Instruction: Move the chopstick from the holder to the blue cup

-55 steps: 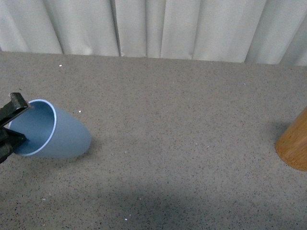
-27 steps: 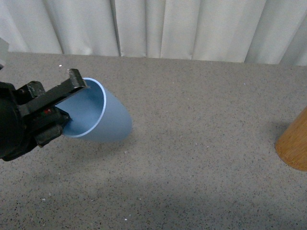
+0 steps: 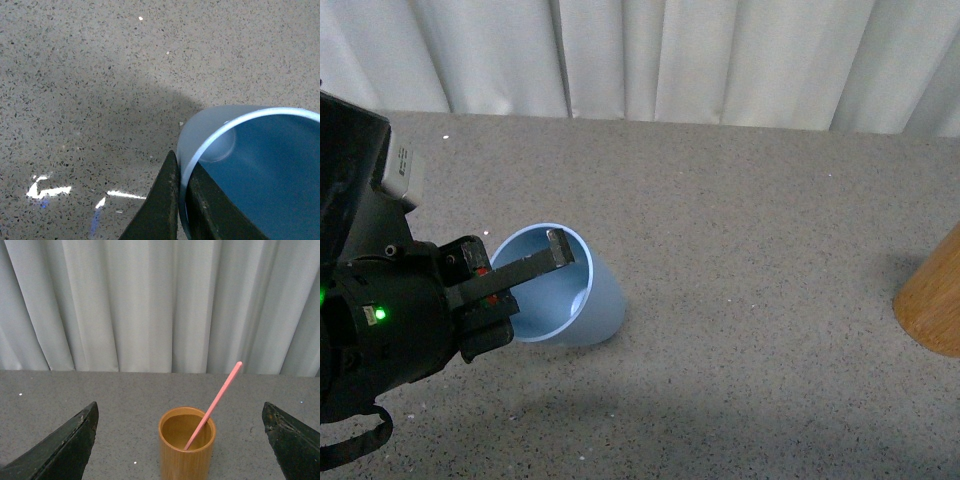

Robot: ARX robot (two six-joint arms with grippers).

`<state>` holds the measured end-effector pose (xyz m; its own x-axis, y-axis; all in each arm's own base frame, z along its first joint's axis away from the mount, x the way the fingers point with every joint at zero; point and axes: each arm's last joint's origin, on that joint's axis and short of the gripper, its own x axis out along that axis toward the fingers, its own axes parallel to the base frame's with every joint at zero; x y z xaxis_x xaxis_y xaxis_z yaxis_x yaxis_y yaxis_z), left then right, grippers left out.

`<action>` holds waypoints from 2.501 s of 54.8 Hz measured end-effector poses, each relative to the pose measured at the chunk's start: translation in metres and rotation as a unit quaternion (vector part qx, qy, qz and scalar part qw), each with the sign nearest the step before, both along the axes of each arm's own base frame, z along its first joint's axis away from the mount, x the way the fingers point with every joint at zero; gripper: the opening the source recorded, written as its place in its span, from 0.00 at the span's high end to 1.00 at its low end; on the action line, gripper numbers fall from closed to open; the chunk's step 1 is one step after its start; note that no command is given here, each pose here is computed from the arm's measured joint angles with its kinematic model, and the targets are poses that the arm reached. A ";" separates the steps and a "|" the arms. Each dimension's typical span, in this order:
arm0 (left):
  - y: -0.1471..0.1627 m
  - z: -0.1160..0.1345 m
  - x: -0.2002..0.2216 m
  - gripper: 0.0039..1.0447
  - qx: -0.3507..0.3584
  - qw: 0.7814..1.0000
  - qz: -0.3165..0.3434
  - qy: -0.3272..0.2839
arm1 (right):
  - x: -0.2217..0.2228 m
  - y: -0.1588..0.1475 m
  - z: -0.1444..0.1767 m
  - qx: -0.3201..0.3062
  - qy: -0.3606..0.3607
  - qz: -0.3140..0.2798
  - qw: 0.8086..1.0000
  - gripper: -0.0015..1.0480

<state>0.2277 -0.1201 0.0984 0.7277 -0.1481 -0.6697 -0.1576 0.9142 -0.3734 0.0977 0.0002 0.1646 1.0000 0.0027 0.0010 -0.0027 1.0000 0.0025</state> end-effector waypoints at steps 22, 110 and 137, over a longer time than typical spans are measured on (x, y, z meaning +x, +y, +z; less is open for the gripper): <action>-0.002 -0.011 -0.003 0.97 0.024 1.000 -0.002 0.011 | 0.000 0.000 0.000 0.000 0.000 0.000 1.000 0.09; 0.119 0.056 -0.080 0.91 0.192 0.915 0.001 -0.356 | 0.000 0.000 0.000 0.000 0.000 0.001 1.000 0.09; 0.120 0.071 -0.131 0.97 0.203 0.904 -0.001 -0.375 | 0.000 0.000 0.000 0.000 0.000 0.000 1.000 0.09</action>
<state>0.0969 -0.0002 0.1691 0.9999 -0.0023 0.0135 0.0024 1.0000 -0.0086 0.0977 0.0002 0.1645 1.0000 0.0023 0.0006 -0.0023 1.0000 0.0025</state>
